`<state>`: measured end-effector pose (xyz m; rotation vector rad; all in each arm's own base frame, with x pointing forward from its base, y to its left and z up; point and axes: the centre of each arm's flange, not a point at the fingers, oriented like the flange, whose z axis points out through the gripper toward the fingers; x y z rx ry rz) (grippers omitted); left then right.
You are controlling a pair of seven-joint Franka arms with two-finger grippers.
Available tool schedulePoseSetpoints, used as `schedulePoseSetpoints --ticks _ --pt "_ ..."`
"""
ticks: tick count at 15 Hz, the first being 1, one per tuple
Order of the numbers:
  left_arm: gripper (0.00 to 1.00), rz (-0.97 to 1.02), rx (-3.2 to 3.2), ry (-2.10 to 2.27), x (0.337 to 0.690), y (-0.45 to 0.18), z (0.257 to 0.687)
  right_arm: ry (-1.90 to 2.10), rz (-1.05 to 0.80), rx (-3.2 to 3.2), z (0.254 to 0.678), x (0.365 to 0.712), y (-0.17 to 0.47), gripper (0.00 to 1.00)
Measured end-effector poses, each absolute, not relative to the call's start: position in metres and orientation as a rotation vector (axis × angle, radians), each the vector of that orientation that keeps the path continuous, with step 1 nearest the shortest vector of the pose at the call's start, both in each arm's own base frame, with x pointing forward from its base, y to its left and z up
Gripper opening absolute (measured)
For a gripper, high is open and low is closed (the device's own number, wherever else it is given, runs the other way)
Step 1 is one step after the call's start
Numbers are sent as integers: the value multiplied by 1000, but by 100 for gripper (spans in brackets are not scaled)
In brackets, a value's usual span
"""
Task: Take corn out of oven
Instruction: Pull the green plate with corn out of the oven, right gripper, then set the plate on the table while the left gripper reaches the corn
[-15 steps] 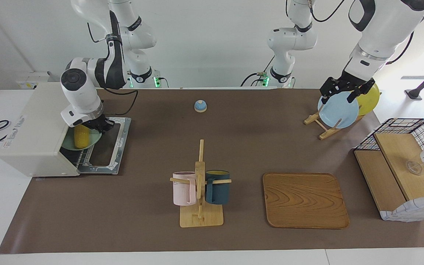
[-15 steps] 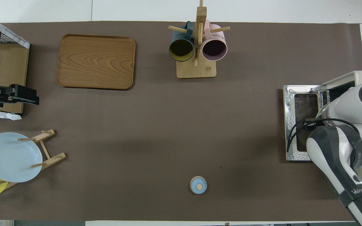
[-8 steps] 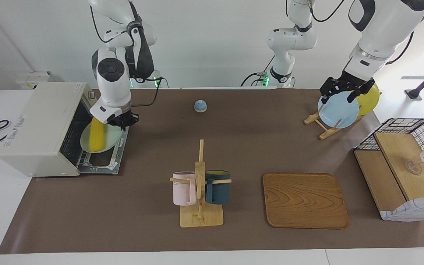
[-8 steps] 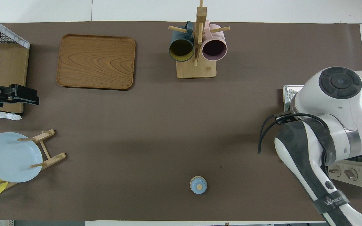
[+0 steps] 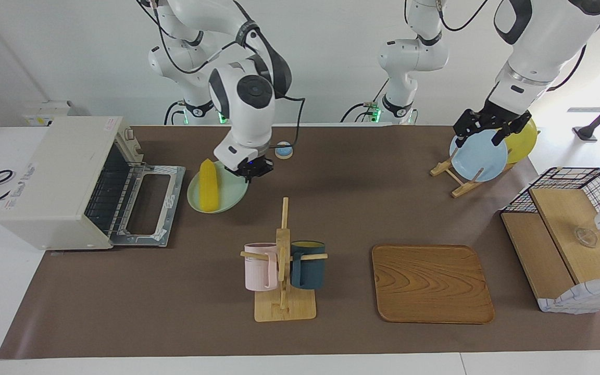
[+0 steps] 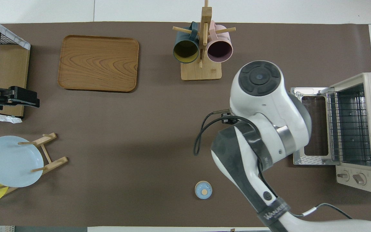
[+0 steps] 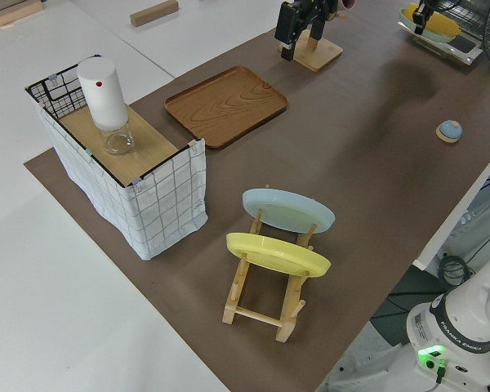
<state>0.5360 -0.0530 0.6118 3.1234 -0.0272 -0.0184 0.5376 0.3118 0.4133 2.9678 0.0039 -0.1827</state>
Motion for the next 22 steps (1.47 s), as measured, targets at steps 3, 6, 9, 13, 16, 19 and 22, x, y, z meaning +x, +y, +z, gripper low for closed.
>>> schedulePoseSetpoints --ticks 3,6,9,13,16,19,22 --pt "100 -18 3123 -24 536 -52 612 -56 -142 2998 363 542 378 3" --pt "100 -18 3123 -20 536 -51 612 -104 -125 3046 333 535 409 3" --pt "100 -18 3123 -17 536 -49 612 -161 -116 3102 329 534 415 3" --pt "100 -19 3123 -16 536 -49 611 -262 -99 3207 320 536 418 40" --pt "100 -19 3123 -16 536 -49 611 -255 -51 3231 339 540 422 59" --pt "100 -20 3123 -25 536 -52 611 -145 -13 3143 369 548 405 59" --pt "100 -28 3118 -52 535 -63 606 -96 -91 3078 401 560 354 52"
